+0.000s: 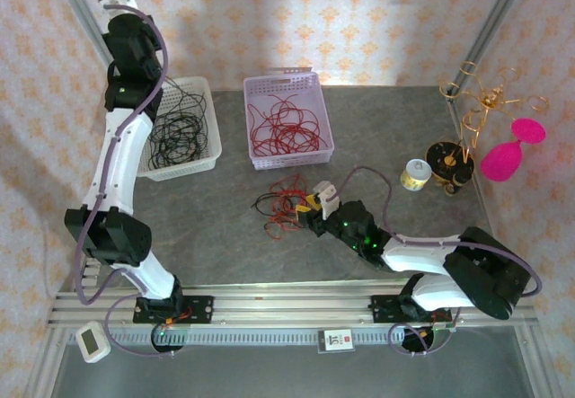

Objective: Untangle the cables
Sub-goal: Place the cable into the container.

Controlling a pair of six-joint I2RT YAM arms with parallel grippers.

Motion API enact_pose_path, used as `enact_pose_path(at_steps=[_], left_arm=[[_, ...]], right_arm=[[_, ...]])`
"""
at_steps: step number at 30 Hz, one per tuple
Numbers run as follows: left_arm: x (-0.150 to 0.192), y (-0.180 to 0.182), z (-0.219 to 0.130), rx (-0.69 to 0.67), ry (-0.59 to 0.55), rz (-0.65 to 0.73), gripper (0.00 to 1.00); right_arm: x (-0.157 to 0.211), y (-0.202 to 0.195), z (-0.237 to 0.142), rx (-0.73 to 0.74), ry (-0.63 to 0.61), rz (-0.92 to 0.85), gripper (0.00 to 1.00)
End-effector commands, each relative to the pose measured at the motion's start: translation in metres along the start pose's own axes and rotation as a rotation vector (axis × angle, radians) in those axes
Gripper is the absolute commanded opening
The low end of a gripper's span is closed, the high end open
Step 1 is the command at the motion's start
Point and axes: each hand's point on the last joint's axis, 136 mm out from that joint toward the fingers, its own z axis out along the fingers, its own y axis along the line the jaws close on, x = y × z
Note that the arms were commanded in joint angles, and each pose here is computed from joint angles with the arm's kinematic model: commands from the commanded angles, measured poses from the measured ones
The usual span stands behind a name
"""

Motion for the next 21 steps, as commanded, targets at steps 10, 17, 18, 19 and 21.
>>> enact_pose_path(at_steps=[10,17,18,19,21], left_arm=[[0.139,0.011,0.043,0.000,0.208,-0.045,0.00],[0.226,-0.003,0.044,0.052,0.389,-0.040,0.00],[0.238,-0.005,0.044,0.062,0.417,-0.040,0.02],[0.250,-0.007,0.043,0.070,0.446,-0.045,0.07],[0.272,-0.011,0.040,0.082,0.495,-0.056,0.23]], right_arm=[[-0.010,0.006,0.006,-0.021,-0.017,-0.015,0.42],[-0.009,0.006,0.006,-0.022,-0.011,-0.017,0.42],[-0.009,0.006,0.006,-0.022,-0.010,-0.018,0.42],[-0.009,0.006,0.006,-0.021,-0.011,-0.021,0.42],[-0.009,0.006,0.006,-0.020,-0.010,-0.020,0.43]])
